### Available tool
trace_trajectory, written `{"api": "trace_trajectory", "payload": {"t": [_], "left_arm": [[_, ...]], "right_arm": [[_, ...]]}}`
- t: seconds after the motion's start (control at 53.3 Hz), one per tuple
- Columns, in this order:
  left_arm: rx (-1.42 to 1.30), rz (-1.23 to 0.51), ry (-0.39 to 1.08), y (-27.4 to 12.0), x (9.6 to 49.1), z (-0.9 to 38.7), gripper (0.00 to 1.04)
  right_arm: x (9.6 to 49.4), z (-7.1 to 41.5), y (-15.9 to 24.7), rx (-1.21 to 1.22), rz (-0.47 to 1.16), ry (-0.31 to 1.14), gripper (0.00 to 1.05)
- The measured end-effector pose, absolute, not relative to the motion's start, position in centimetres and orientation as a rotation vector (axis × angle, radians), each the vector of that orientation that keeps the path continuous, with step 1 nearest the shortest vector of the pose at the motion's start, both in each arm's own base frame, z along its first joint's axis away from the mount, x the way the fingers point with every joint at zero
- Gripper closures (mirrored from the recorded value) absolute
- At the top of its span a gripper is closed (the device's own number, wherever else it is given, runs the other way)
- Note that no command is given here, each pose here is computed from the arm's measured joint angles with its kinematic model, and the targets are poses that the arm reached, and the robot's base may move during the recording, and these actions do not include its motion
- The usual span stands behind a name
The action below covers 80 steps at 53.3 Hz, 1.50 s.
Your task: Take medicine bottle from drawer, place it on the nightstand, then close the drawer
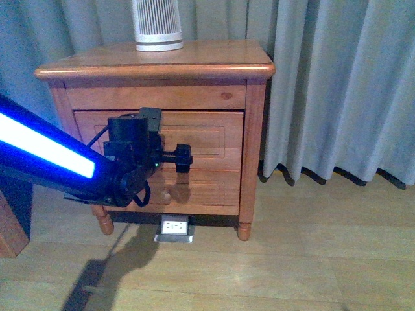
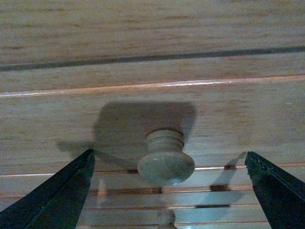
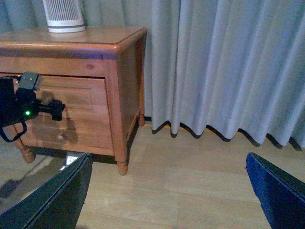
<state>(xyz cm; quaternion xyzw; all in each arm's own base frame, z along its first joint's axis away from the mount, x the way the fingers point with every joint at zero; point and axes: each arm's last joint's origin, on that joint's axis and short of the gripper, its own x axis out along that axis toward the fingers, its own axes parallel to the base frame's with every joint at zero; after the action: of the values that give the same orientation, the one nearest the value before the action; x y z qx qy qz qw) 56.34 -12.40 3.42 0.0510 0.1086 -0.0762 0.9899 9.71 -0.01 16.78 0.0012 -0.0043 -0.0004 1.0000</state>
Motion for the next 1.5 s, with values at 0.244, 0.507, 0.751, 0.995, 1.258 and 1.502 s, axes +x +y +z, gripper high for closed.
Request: {"api": "trace_trajectory", "payload": {"t": [0.244,0.507,0.751,0.995,1.258,1.502], "left_arm": [[0.113,-0.152,0.205,-12.0,56.2,4.3,0.07],[0.118,-0.145,0.202,-11.7,56.3,4.5,0.19],[0.119,-0.148,0.199,-11.5,56.3,4.7,0.59],[0.121,-0.165,0.202,-11.8,56.1,4.7,0.8],[0.113,-0.166,0.208,-11.5,54.8,5.0,0.8],[0.1,-0.166,0.223,-10.7,50.0,5.5,0.81]], "right_arm": [[9.7,16.8,0.0,0.002,-0.001,-0.009,0.07],[9.7,16.8,0.0,0.002,-0.001,-0.009,0.07],[9.7,16.8,0.0,0.002,-0.001,-0.009,0.07],[9.7,16.8,0.0,0.002,-0.001,-0.009,0.07],[9.7,16.8,0.0,0.002,-0.001,-0.009,0.07],[9.7,16.8,0.0,0.002,-0.001,-0.009,0.07]]}}
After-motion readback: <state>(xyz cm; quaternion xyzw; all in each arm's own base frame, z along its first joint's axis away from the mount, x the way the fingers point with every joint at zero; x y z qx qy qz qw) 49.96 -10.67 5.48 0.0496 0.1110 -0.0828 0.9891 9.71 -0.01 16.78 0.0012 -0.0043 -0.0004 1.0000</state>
